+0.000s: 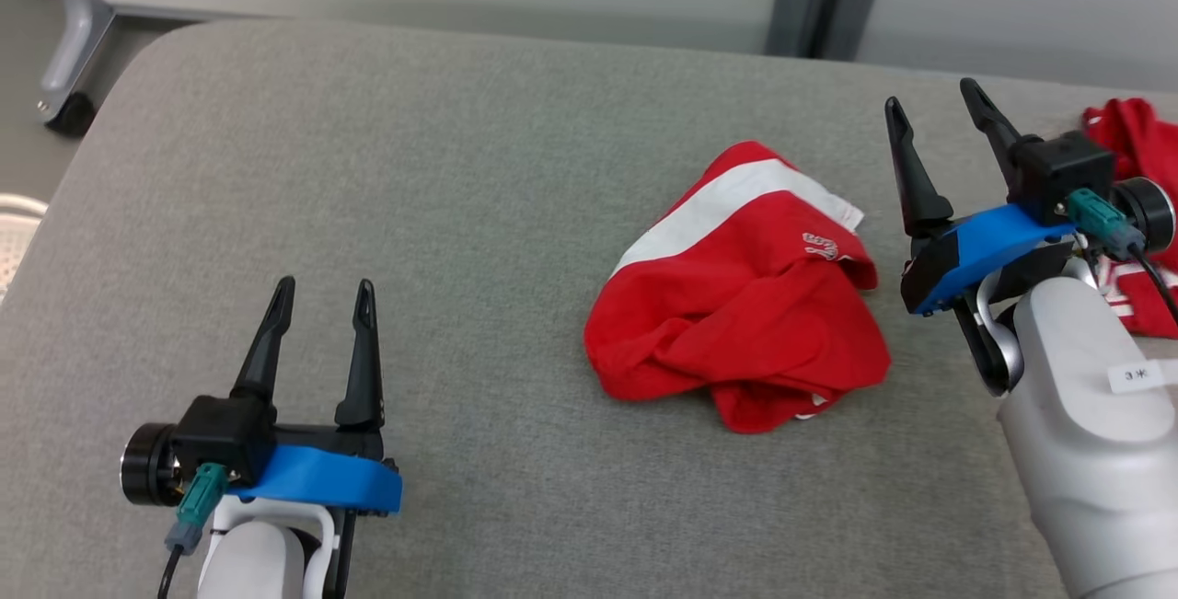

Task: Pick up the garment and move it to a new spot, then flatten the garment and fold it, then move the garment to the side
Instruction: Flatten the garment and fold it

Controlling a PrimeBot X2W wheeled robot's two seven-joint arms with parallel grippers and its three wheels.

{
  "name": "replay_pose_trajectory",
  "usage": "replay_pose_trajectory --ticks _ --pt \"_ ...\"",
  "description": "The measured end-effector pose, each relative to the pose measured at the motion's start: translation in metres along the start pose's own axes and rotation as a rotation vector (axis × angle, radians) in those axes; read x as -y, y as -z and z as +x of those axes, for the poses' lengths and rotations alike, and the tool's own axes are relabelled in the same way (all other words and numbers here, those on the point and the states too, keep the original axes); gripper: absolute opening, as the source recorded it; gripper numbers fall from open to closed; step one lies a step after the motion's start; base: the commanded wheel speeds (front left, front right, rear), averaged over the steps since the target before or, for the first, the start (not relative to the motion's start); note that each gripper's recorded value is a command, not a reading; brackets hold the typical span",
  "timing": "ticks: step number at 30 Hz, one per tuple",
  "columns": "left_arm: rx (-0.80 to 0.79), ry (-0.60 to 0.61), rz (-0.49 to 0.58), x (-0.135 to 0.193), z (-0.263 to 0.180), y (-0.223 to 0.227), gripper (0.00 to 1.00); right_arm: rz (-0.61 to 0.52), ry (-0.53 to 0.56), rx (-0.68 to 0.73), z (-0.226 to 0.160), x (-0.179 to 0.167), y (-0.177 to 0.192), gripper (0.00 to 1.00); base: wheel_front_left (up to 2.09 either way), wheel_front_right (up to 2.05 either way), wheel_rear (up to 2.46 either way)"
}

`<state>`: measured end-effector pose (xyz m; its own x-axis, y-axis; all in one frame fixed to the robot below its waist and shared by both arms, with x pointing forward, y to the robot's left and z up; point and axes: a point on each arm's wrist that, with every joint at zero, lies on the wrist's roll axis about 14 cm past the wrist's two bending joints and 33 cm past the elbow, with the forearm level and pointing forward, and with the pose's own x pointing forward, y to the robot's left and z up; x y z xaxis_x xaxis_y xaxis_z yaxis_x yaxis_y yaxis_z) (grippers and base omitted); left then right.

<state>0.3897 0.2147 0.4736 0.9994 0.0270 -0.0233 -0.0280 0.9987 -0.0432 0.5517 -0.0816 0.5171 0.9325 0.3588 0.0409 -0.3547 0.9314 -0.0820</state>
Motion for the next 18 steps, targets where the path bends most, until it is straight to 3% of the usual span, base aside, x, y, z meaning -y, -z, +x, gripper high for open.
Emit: replay_pose_trajectory --ticks 7,13,18 --pt "-0.021 -0.04 0.002 -0.014 0.004 0.006 1.0 -0.005 -0.056 -0.2 0.018 -0.016 0.069 1.0 0.0 0.0 0.0" --pt "-0.043 -0.069 0.005 -0.023 0.0 0.012 1.0 0.009 -0.084 -0.377 0.007 -0.029 0.124 1.0 0.0 0.0 0.0" --pt "-0.049 -0.08 0.002 -0.026 -0.002 0.014 1.0 -0.016 -0.117 -0.465 -0.003 -0.037 0.146 1.0 0.0 0.0 0.0"
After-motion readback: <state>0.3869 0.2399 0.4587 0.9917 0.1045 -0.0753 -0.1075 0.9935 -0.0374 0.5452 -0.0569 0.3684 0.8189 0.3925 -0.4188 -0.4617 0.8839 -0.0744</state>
